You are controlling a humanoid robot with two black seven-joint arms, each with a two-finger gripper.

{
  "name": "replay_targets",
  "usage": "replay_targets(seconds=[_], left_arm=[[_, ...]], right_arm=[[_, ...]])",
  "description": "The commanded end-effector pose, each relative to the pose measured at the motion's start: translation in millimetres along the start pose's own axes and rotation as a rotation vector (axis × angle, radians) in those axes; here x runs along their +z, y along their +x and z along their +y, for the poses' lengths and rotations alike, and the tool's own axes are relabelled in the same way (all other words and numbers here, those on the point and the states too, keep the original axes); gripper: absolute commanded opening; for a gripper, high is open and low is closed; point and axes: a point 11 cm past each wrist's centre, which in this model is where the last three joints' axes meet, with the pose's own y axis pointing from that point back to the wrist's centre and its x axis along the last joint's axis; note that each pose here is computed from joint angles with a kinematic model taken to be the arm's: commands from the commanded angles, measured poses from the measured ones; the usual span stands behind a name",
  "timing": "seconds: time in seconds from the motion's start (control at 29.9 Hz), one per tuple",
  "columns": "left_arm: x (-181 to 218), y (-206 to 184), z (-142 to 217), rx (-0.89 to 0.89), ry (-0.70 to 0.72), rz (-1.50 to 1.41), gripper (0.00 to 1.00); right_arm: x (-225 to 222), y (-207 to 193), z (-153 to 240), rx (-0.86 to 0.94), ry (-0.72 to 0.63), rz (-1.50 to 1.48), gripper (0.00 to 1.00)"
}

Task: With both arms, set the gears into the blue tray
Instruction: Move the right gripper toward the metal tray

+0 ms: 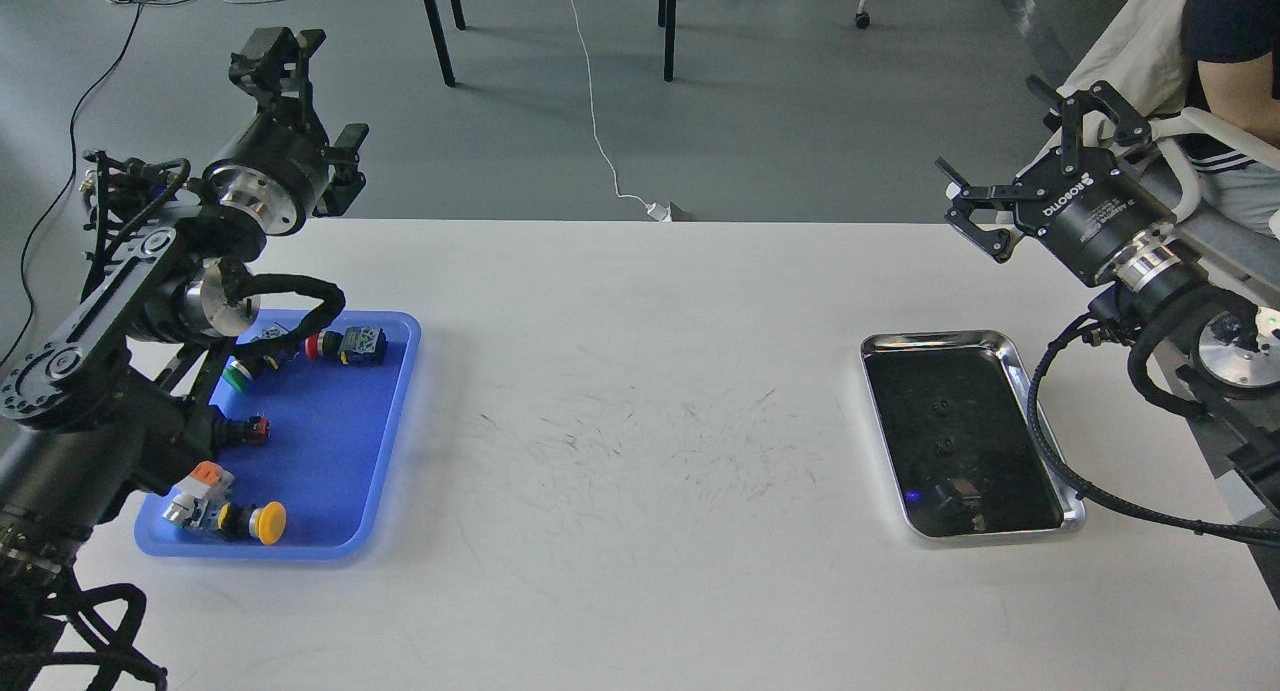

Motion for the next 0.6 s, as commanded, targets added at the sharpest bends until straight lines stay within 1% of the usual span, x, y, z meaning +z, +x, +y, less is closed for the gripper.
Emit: replay_targets(seconds=[0.0, 0.57], left_arm=[[2.9, 5.7, 1.6, 0.007, -0.002, -0.019, 0.98], [2.3, 13.8, 2.7, 0.015, 0.01, 0.025, 0.98]], right_arm=[[-0.3, 1.8, 2.3, 0.004, -0.004, 0.005, 0.99], [-0.8, 1.7, 0.1, -0.003, 0.006, 0.0, 0.99]])
